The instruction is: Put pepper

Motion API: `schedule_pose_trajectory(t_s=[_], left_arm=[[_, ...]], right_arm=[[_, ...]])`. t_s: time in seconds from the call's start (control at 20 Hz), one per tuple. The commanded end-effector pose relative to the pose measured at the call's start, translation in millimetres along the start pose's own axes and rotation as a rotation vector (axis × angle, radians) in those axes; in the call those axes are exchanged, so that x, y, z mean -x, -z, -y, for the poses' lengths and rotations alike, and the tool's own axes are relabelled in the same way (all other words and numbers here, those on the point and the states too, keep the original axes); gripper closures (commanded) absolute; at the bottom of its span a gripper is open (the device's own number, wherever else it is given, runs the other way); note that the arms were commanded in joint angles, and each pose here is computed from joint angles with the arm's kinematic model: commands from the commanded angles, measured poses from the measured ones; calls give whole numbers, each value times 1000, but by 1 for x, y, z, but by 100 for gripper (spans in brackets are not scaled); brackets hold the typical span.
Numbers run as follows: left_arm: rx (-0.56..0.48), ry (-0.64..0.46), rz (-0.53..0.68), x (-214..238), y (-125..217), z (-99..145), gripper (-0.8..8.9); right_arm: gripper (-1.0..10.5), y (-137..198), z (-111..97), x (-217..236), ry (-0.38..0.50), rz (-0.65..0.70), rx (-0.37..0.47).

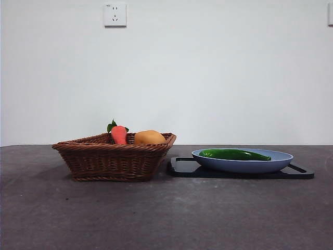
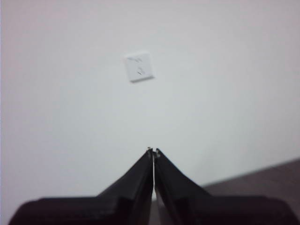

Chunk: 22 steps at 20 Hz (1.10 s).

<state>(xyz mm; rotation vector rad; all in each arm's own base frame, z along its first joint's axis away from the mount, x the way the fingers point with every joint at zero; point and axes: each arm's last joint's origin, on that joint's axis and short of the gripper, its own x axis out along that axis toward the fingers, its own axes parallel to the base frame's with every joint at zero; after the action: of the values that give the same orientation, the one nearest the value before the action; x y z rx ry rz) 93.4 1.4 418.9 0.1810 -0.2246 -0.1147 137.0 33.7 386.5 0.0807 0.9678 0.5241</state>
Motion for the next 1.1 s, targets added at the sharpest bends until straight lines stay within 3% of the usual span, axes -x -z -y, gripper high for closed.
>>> schedule_pose_trajectory(t_s=[0.05, 0.35, 0.55, 0.85, 1.1], left_arm=[[-7, -27, 24, 4, 46, 6, 805], [64, -41, -12, 30, 147, 25, 805], [111, -46, -55, 43, 192, 33, 805], [188, -47, -125, 48, 231, 40, 805], [217, -56, -254, 51, 246, 42, 805]], right_arm=[[936, -4, -1, 2, 2, 13, 0], [936, -4, -1, 2, 2, 13, 0], [936, -4, -1, 2, 2, 13, 0], [936, -4, -1, 2, 2, 13, 0], [936, -4, -1, 2, 2, 13, 0]])
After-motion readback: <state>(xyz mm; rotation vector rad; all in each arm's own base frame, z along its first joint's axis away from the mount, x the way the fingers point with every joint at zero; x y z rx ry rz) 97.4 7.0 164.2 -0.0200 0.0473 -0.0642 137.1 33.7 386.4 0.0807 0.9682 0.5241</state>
